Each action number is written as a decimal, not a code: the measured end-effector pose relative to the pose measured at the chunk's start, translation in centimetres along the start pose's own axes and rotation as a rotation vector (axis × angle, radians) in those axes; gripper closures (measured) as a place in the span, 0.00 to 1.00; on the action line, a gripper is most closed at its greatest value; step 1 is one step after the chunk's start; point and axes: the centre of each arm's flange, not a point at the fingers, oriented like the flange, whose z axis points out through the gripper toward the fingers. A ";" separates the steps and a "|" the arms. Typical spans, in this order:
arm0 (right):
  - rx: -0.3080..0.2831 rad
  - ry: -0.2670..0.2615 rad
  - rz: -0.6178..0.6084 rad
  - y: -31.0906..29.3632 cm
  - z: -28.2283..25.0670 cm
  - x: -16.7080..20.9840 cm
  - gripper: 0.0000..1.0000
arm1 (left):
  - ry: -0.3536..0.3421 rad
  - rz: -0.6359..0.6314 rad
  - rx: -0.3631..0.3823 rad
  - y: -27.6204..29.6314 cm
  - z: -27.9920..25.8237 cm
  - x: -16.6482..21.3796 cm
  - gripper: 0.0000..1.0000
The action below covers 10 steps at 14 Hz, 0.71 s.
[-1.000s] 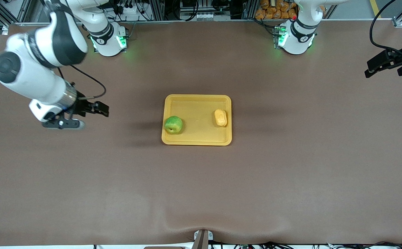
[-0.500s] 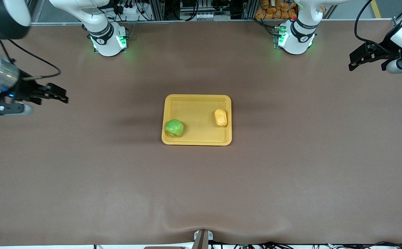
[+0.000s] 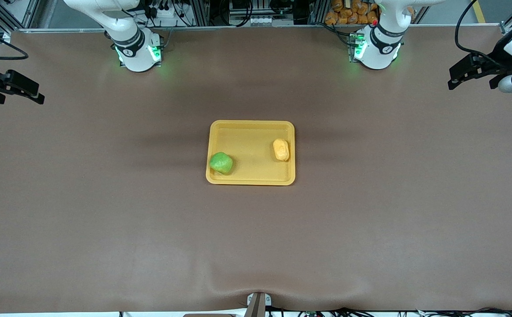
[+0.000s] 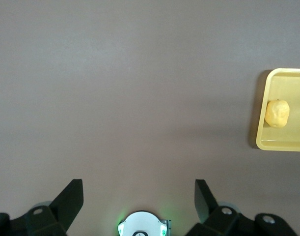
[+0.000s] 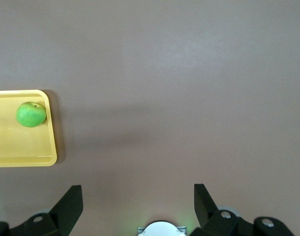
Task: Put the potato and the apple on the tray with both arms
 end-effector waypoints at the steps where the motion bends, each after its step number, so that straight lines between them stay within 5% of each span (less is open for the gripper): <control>1: -0.001 0.002 0.010 -0.3 -0.2 -0.2 0.00 | -0.013 -0.006 0.000 -0.5 0.1 -0.1 0.00; 10: -0.004 0.013 0.026 -0.2 -0.4 -0.2 0.00 | -0.027 -0.024 0.000 -1.9 -0.6 -0.5 0.00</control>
